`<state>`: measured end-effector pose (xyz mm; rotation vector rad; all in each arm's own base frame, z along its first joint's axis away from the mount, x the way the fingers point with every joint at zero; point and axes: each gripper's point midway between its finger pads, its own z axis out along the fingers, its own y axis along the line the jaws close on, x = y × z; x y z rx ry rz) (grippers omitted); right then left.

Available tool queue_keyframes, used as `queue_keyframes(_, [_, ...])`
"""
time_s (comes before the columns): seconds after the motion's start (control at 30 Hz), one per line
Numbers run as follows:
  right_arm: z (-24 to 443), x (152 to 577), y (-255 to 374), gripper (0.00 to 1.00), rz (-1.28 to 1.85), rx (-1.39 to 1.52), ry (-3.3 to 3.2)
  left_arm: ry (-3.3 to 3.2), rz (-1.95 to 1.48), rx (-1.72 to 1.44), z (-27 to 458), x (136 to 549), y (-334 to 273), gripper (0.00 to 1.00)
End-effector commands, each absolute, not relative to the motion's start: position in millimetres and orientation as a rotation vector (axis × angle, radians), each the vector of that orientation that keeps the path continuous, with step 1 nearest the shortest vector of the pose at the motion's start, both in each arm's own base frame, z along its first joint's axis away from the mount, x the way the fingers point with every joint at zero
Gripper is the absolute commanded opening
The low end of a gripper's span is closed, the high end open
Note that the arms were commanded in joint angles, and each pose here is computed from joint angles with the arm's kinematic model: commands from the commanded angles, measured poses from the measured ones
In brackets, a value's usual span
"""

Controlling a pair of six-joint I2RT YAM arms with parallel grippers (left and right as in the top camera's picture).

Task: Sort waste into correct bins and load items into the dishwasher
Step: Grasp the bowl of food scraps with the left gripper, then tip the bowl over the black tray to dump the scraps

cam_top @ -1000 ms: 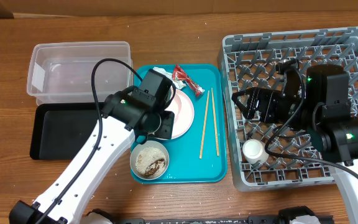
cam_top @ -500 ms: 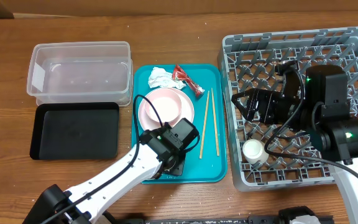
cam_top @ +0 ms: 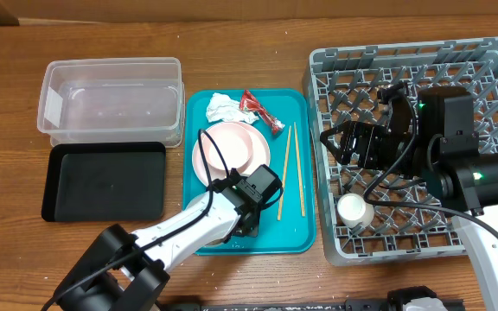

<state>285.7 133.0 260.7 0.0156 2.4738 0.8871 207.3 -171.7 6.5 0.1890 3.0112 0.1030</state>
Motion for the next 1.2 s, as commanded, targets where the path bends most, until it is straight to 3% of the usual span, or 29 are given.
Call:
queue_keyframes(0.0, [269.1, 287.9, 134.1, 0.94, 0.89, -0.005, 2.448, 3.022, 0.096, 0.189, 5.9, 204.9, -172.9, 0.04])
queue_keyframes(0.4, [269.0, 287.7, 134.1, 0.94, 0.89, -0.004, 2.449, 2.905, -0.165, 0.126, 97.8, 213.8, -182.8, 0.04])
queue_keyframes(0.57, [269.0, 287.8, 134.1, 0.94, 0.89, -0.004, 2.449, 2.888, -0.289, 0.002, 125.1, 219.5, -150.4, 0.04])
queue_keyframes(0.9, [268.0, 286.7, 134.0, 0.94, 0.89, -0.002, 2.455, 2.597, -1.088, -0.13, 180.4, 262.2, -86.0, 0.04])
queue_keyframes(1.17, [268.0, 286.6, 133.9, 0.94, 0.89, -0.001, 2.456, 2.225, -1.392, -0.209, 189.0, 295.5, -18.9, 0.04])
